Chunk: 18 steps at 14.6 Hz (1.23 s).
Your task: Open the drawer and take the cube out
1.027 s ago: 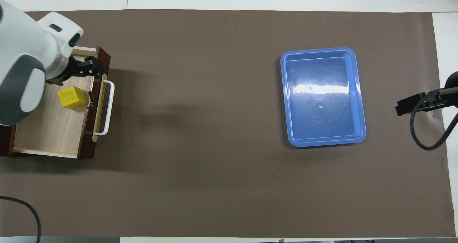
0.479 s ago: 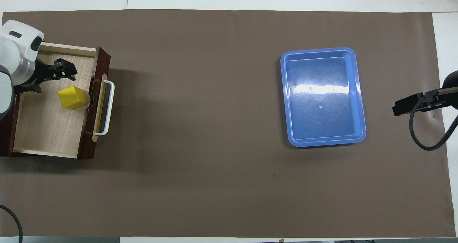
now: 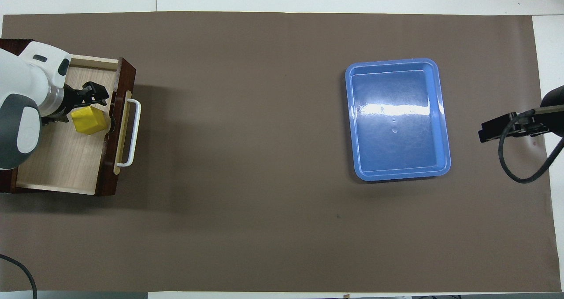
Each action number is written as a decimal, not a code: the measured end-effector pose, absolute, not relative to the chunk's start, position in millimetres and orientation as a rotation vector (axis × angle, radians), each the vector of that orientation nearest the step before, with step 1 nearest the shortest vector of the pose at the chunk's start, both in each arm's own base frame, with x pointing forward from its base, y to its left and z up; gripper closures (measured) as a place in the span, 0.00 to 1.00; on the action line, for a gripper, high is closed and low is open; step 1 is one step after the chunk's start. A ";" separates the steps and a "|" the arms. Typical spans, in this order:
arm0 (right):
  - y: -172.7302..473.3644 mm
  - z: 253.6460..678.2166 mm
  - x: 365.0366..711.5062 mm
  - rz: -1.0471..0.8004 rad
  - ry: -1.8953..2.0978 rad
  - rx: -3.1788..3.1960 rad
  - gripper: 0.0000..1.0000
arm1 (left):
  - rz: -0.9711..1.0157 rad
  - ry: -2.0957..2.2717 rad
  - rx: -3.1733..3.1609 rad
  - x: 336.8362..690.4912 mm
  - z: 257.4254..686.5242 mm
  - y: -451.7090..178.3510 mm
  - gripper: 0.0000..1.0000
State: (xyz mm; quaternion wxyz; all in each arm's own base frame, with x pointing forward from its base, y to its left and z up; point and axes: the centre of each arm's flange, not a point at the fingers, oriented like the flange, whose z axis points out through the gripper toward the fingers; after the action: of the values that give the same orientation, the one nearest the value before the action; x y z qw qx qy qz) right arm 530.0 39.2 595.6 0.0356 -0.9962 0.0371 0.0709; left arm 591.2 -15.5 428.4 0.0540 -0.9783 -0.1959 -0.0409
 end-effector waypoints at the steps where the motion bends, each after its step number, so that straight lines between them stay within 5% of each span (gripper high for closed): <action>1: 53.9 590.3 528.4 0.234 0.179 -3.051 0.00 | -0.122 -0.605 -2.970 590.5 426.5 -13.4 0.07; 4: 90.3 572.9 524.4 0.303 0.435 -2.972 0.00 | -0.133 -0.639 -2.978 591.8 430.2 -12.4 0.44; 11: 197.0 502.6 545.9 0.476 0.990 -2.675 0.00 | -0.034 -0.936 -2.984 614.3 520.5 -18.4 0.45; 18: 261.9 453.1 552.2 0.644 1.308 -2.347 0.00 | 0.013 -1.633 -2.673 584.7 527.7 -179.9 0.45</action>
State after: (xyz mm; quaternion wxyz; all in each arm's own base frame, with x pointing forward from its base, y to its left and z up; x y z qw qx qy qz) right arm 552.2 261.9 453.1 0.1884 -0.8343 0.4649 0.2290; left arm 584.7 -179.9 527.7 0.0044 -0.8533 -0.5214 0.0041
